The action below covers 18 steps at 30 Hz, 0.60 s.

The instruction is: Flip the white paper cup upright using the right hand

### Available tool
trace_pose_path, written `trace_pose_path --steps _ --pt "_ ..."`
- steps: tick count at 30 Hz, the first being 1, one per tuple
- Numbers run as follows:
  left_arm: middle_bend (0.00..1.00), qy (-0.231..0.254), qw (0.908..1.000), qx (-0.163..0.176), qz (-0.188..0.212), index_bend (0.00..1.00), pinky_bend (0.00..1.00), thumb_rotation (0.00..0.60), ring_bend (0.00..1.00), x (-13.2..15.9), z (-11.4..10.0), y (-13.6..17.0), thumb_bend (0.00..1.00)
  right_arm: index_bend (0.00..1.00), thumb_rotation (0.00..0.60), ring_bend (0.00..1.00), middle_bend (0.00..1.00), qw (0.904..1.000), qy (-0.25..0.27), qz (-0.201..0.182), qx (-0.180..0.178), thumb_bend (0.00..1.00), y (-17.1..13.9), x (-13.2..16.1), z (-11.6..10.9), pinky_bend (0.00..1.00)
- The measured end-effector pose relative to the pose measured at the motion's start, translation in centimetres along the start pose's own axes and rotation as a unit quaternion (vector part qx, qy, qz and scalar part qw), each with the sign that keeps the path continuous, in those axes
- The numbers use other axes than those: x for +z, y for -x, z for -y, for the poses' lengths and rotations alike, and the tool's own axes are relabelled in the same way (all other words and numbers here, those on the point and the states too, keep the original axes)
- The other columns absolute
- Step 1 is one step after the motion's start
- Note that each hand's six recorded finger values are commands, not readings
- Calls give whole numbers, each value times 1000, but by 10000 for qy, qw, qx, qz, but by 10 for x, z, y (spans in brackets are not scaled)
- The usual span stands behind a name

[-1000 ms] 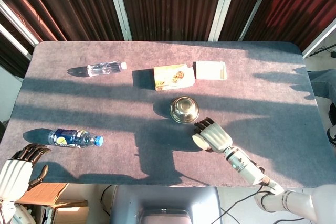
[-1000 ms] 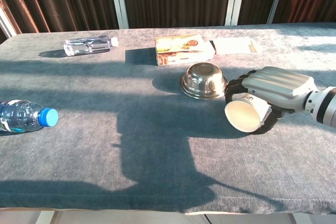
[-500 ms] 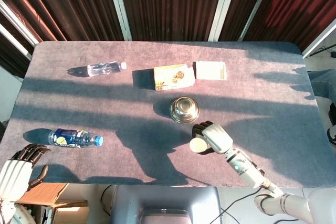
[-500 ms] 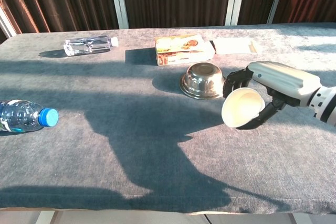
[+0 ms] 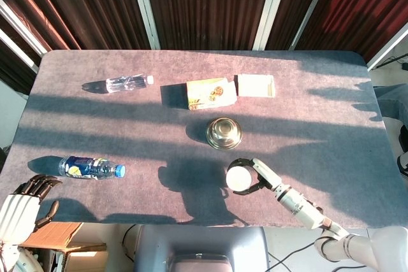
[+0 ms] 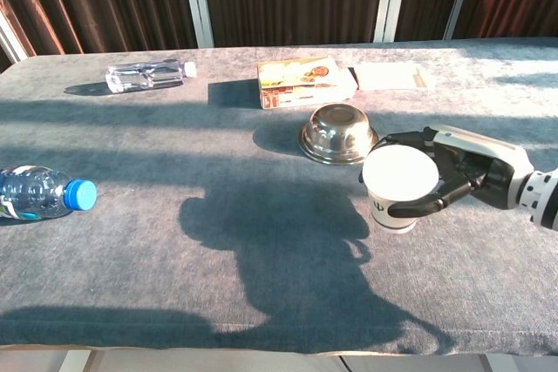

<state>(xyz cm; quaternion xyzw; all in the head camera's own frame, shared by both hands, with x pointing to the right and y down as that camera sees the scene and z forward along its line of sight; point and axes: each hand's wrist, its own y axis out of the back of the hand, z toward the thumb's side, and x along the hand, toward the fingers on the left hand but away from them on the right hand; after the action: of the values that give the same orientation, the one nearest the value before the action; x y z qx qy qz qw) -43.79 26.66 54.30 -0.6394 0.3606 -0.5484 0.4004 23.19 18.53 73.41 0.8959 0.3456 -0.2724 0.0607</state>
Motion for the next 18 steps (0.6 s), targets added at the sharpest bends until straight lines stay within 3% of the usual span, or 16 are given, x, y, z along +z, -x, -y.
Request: trace_pose_path --steps 6,9,13,16,18 --pt "286 5 10000 0 4 337 397 600 210 0 0 0 420 434 600 260 394 9998 -193 89 57 241 -5 -13 -10 326" --pt "286 1 10000 1 7 337 397 600 211 0 0 0 420 325 600 161 293 9997 -223 41 110 242 -7 -13 -9 218" --pt "286 8 10000 1 5 337 397 600 210 0 0 0 420 110 600 10 76 9988 -468 -122 95 242 -10 -8 -13 44" --pt "285 11 10000 -5 6 337 397 600 210 0 0 0 420 8 600 0 3 9972 -652 -351 50 241 -14 2 -17 3" --pt "285 14 10000 -2 4 337 397 600 210 0 0 0 420 0 600 0 0 9959 -752 -510 22 242 -19 10 -21 0"
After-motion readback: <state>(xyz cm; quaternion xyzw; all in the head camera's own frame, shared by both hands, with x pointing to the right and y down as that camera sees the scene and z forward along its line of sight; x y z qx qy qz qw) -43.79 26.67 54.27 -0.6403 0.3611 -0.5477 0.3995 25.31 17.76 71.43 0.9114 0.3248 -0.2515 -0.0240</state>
